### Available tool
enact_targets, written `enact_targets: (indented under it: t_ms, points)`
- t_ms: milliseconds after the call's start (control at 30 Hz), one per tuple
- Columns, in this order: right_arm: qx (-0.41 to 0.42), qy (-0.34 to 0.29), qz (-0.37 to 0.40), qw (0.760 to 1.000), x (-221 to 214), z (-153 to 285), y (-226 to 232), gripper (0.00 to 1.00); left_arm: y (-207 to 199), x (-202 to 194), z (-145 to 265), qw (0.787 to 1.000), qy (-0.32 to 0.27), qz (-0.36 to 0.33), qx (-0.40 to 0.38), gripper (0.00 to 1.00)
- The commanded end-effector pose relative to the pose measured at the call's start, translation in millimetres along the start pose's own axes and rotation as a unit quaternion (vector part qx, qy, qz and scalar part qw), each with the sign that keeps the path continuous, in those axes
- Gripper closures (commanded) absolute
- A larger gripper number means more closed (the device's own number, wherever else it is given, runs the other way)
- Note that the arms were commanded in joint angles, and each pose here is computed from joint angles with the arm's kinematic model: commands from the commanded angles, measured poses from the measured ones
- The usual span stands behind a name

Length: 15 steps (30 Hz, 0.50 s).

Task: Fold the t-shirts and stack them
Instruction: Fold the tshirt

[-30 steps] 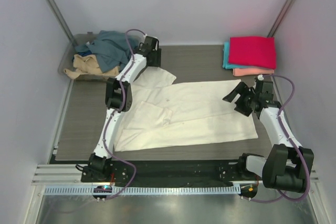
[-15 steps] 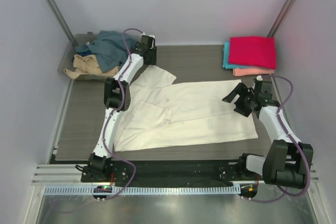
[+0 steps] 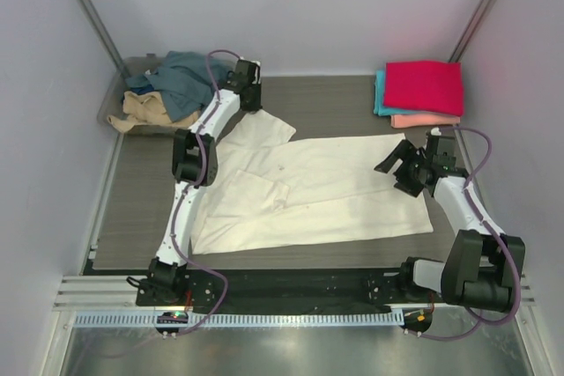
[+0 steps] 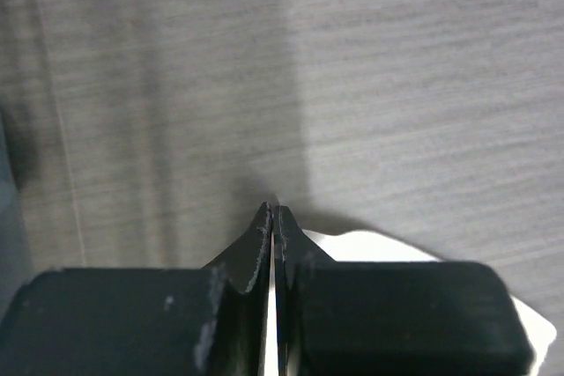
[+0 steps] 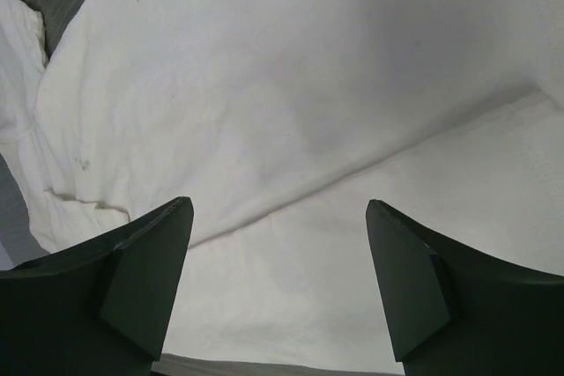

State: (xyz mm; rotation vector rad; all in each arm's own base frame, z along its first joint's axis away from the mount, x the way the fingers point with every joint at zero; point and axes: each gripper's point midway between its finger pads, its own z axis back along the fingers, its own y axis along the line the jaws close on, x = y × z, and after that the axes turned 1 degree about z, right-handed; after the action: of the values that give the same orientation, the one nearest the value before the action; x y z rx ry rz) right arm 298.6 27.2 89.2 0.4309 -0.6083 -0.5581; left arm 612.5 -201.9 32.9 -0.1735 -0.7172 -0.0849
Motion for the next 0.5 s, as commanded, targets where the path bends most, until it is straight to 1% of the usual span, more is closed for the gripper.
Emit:
enact_targets:
  t_ms: [0,33,67,133,167,200,233,300,333,367,400,433,467]
  points:
    - [-0.001,-0.047,0.007,0.999,32.7,-0.4,11.1,0.14,-16.9,36.0,57.7,0.999,-0.023,0.011,-0.022,1.00]
    - [-0.001,-0.055,0.006,0.998,40.7,0.2,14.4,0.14,-18.3,35.0,63.1,1.000,-0.020,0.011,-0.021,1.00]
    - [0.005,-0.072,0.010,0.997,57.5,4.6,24.6,0.14,-21.6,45.2,82.2,0.999,-0.029,0.013,-0.025,1.00]
    - [-0.006,-0.084,0.009,0.996,74.3,0.6,26.6,0.14,-23.3,49.2,98.0,0.999,-0.035,0.022,-0.014,1.00]
    - [-0.004,-0.101,0.016,0.995,91.6,3.5,35.7,0.16,-25.3,48.6,109.0,0.999,-0.035,0.022,-0.015,1.00]
    - [-0.018,-0.116,0.017,0.993,104.0,2.9,34.1,0.17,-26.6,51.0,116.6,0.999,-0.040,0.022,-0.012,1.00]
    - [-0.025,-0.122,0.019,0.992,117.4,-1.4,36.9,0.20,-30.2,50.4,121.9,0.999,-0.040,0.023,-0.012,1.00]
    - [-0.037,-0.133,0.026,0.990,133.1,-5.8,37.5,0.23,-31.5,48.6,135.5,0.999,-0.036,0.028,-0.012,1.00]
    - [-0.056,-0.141,0.033,0.988,147.4,-13.0,33.5,0.25,-34.0,46.7,139.6,0.999,-0.032,0.032,-0.015,1.00]
    - [-0.071,-0.142,0.036,0.987,152.9,-15.6,29.7,0.27,-33.2,40.2,142.7,0.999,-0.019,0.033,-0.013,1.00]
    - [-0.088,-0.145,0.041,0.985,159.1,-20.0,24.2,0.28,-34.7,41.2,150.6,0.999,-0.019,0.035,-0.016,1.00]
    - [-0.110,-0.163,0.051,0.979,173.9,-20.2,20.9,0.30,-39.1,37.9,154.1,0.999,-0.013,0.033,-0.025,1.00]
    - [-0.129,-0.152,0.051,0.979,174.8,-35.2,10.4,0.35,-38.9,34.9,157.6,0.999,-0.007,0.032,-0.026,1.00]
